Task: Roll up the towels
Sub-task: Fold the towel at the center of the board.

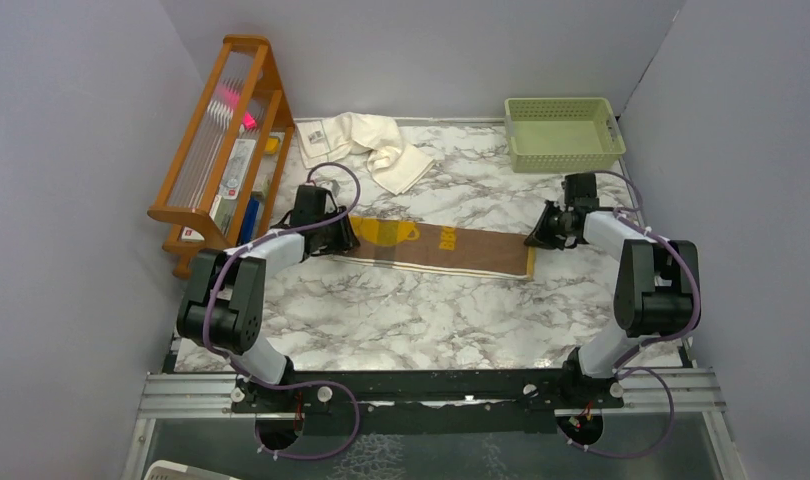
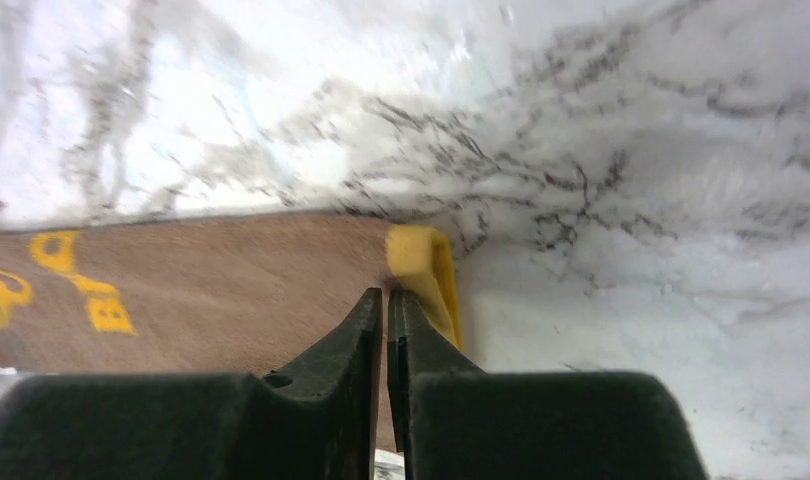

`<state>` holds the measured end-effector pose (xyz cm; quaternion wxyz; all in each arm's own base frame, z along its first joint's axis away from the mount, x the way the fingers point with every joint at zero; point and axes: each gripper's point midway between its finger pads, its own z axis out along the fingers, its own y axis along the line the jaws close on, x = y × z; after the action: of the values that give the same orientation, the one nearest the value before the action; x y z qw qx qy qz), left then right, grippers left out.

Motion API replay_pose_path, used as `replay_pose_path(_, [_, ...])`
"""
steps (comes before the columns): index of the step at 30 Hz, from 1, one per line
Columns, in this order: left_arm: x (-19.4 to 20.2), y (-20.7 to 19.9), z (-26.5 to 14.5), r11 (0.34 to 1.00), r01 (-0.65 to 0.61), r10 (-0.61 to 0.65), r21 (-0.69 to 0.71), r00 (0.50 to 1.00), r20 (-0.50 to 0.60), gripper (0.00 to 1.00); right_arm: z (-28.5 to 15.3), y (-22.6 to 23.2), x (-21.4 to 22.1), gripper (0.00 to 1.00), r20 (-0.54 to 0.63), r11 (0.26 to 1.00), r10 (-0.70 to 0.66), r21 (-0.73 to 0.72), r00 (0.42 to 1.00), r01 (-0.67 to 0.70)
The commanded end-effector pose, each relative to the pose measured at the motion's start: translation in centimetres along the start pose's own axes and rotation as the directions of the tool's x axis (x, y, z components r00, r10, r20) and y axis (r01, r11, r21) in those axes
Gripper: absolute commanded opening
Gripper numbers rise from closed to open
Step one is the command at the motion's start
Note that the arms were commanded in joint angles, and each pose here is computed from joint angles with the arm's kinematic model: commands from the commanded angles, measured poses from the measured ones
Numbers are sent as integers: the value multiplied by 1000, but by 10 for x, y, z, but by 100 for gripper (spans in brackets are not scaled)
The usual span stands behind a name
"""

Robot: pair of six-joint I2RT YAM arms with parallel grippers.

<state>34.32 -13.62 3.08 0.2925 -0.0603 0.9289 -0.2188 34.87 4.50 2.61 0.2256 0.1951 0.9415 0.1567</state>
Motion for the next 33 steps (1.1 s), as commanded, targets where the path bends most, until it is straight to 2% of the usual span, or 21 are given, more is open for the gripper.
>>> replay_pose_path(1, [-54,-19,-30,989,-141,139,34,989,55,45,-22,32,-41,10,117,992,-58,-101,991,70])
replay_pose_path(4, [-75,-11,-45,983,-180,178,27,983,53,60,-37,50,-48,17,143,979,-79,-177,987,104])
replay_pose_path(8, [-76,11,-52,983,-180,179,47,983,35,64,-53,62,-55,21,169,969,-88,-213,982,124])
replay_pose_path(12, [-61,32,-45,984,-119,125,130,992,-33,60,-63,72,-53,21,163,958,-88,-258,983,129])
replay_pose_path(15, [-52,29,-38,971,-81,101,223,992,-81,55,-65,77,-52,22,159,949,-89,-286,983,132])
replay_pose_path(19, [-41,26,-26,957,-48,91,287,987,-135,52,-65,78,-50,22,155,946,-95,-293,983,138])
replay_pose_path(26, [-13,36,-8,956,33,39,292,971,-236,46,-70,72,-48,22,176,953,-102,-266,979,148])
replay_pose_path(33, [3,45,-3,965,67,9,253,957,-289,45,-69,72,-43,22,172,950,-107,-274,979,152])
